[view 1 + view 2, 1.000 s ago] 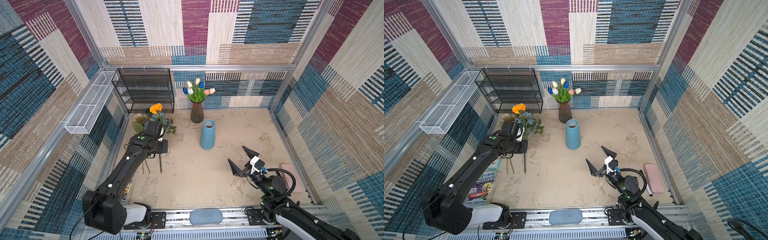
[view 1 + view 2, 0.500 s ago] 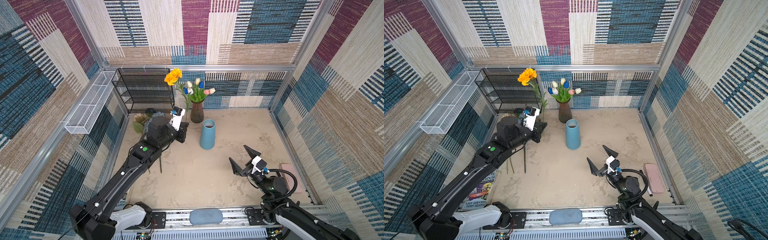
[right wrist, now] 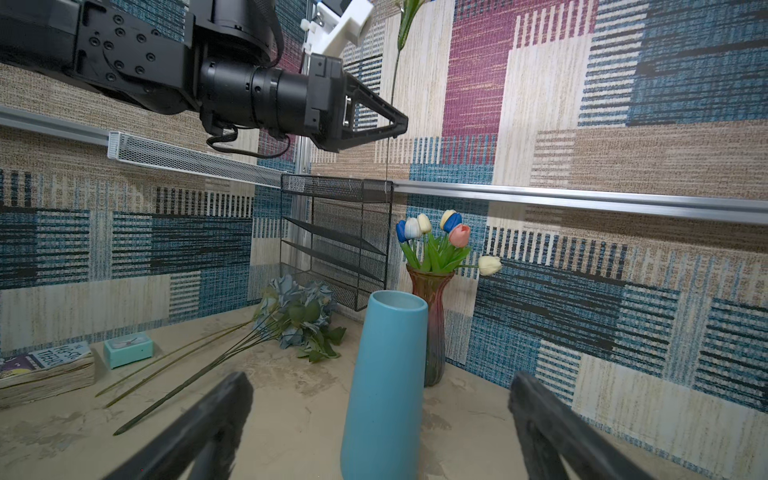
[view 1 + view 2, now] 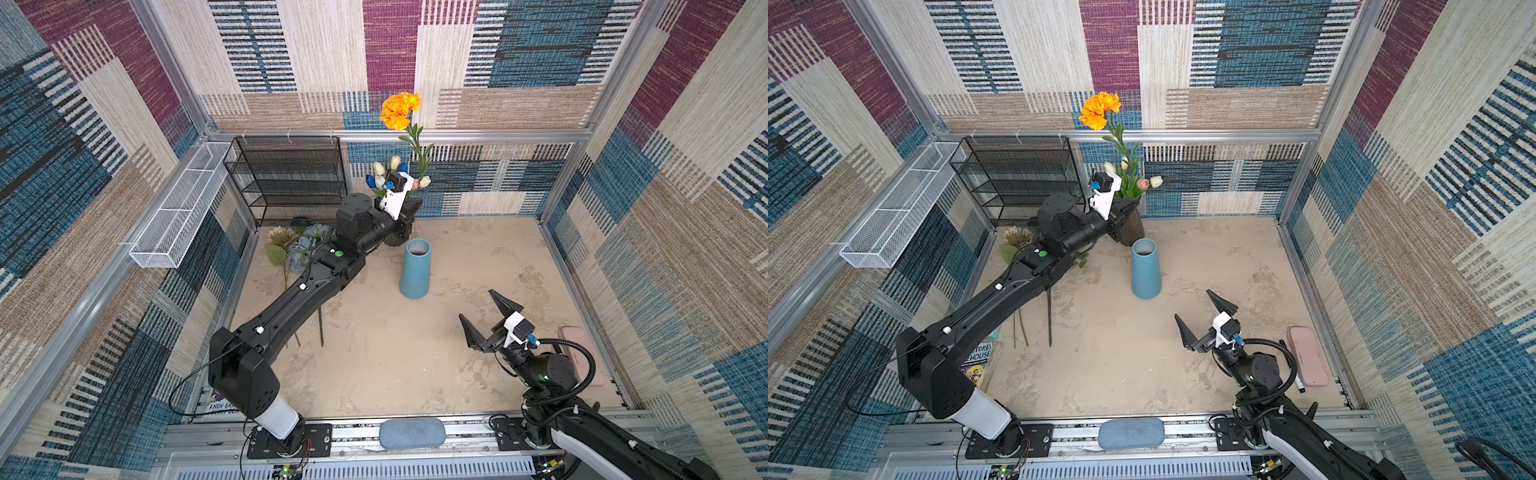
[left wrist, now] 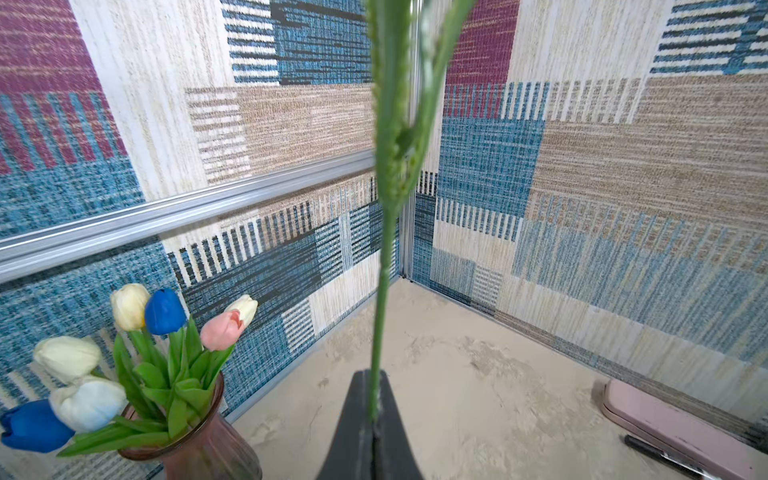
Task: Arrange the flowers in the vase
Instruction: 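Carry the orange flower over the light blue vase and lower its stem in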
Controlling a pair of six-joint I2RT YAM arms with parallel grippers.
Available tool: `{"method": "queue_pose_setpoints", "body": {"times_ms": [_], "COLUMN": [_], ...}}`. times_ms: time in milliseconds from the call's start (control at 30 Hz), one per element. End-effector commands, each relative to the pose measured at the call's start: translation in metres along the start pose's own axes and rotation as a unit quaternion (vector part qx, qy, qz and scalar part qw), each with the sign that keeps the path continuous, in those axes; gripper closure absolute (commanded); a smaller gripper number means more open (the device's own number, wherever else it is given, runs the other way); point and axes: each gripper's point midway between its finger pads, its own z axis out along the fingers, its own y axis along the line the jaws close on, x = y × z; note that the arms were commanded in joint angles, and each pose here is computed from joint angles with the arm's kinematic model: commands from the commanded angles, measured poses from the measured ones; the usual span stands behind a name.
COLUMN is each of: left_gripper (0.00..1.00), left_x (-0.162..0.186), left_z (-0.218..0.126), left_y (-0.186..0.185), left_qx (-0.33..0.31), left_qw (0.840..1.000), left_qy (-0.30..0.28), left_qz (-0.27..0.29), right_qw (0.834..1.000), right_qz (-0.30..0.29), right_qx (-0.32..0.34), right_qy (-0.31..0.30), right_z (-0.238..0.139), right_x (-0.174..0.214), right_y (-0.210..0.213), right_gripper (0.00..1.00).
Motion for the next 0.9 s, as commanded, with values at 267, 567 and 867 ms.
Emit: {"method": "queue_pose_setpoints", "body": {"times_ms": [267,567,867], "left_gripper": [1.00,1.00,1.00], "left_x": [0.058,0.109,0.151], "left_z": [0.021,0.031,0.030], "left_y": [0.004,0.005,-0.010], "left_qx": [-0.001,-0.003,0.008], "left_qw": [0.999,0.996,0.992], "left_qy": [0.048,0.090,0.124], "left_qz": [-0.007,-0.017,-0.011], "right_qw": [1.000,1.000,1.000], "right_qz": [0.003,0.001,0.000], "right_qx": [0.002,0.001,-0.006], "right_qy": [0.009,0.012,0.022], "right_z": [-0.004,-0.004,-0.001], "right_x": [0.009,0.010,0.015], "right_y": [0.000,0.001,0.003], "right_gripper": [0.00,0.00,0.00]}}
